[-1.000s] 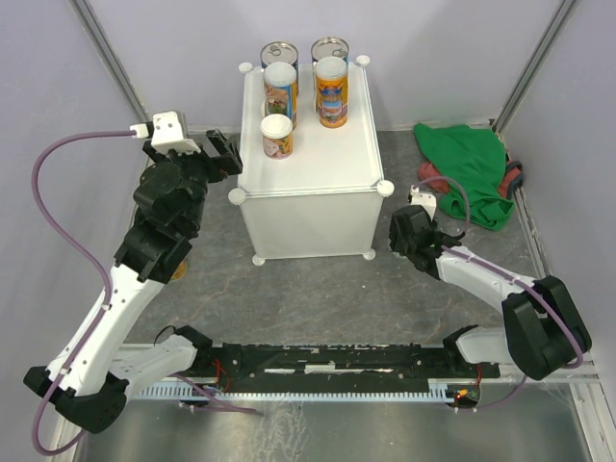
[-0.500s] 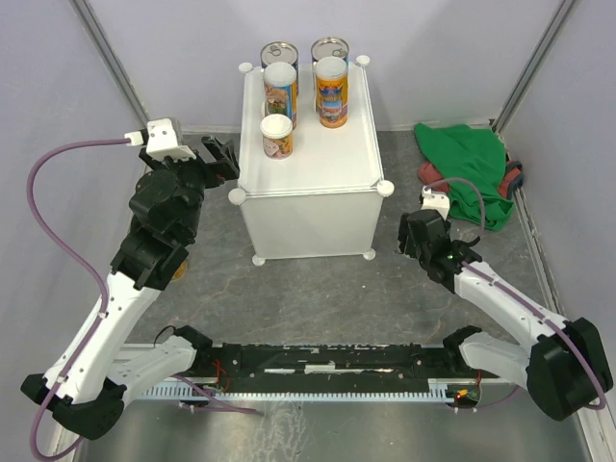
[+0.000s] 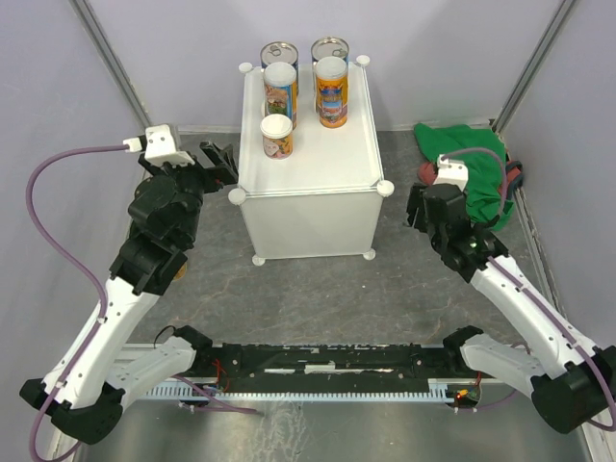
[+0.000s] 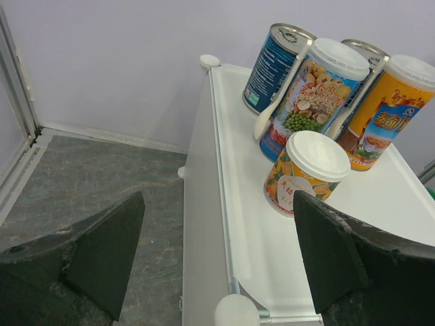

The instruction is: Place and organize the canned foods onto the counter

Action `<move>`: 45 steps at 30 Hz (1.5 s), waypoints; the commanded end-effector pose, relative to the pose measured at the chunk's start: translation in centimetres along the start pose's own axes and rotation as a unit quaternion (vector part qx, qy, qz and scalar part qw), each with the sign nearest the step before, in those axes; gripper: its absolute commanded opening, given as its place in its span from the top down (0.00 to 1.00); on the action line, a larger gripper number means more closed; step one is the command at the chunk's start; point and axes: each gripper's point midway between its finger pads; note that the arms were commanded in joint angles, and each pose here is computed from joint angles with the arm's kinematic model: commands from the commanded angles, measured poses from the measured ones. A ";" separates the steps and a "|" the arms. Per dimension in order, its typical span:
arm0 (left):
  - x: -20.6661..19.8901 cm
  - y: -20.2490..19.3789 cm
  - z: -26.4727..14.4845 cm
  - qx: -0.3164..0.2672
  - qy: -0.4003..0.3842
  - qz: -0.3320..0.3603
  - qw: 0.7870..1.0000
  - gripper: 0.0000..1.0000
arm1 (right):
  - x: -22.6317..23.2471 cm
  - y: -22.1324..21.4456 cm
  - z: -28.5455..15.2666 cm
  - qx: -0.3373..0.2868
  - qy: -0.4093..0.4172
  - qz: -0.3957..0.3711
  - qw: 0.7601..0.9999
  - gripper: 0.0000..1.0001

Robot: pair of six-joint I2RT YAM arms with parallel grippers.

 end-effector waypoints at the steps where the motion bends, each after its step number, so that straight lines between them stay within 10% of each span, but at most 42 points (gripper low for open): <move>1: 0.0 0.7 -0.5 -0.014 0.000 -0.029 0.999 0.05 | 1.6 7.8 -2.8 -0.092 0.024 0.031 0.995 0.81; 23: -0.7 0.1 0.0 -0.008 -0.012 -0.027 1.000 0.05 | 10.1 22.2 -6.9 -0.186 0.138 0.060 0.971 0.90; 45: -1.1 -0.4 0.4 -0.005 -0.020 -0.017 1.000 0.05 | 22.7 20.1 -6.9 -0.129 0.228 -0.021 0.965 0.90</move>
Point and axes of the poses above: each gripper's point midway between its finger pads, its own z axis out along the fingers, its own x axis along the line the jaws close on, y = z × x, and after that the axes turned 10 degrees about z, right-handed
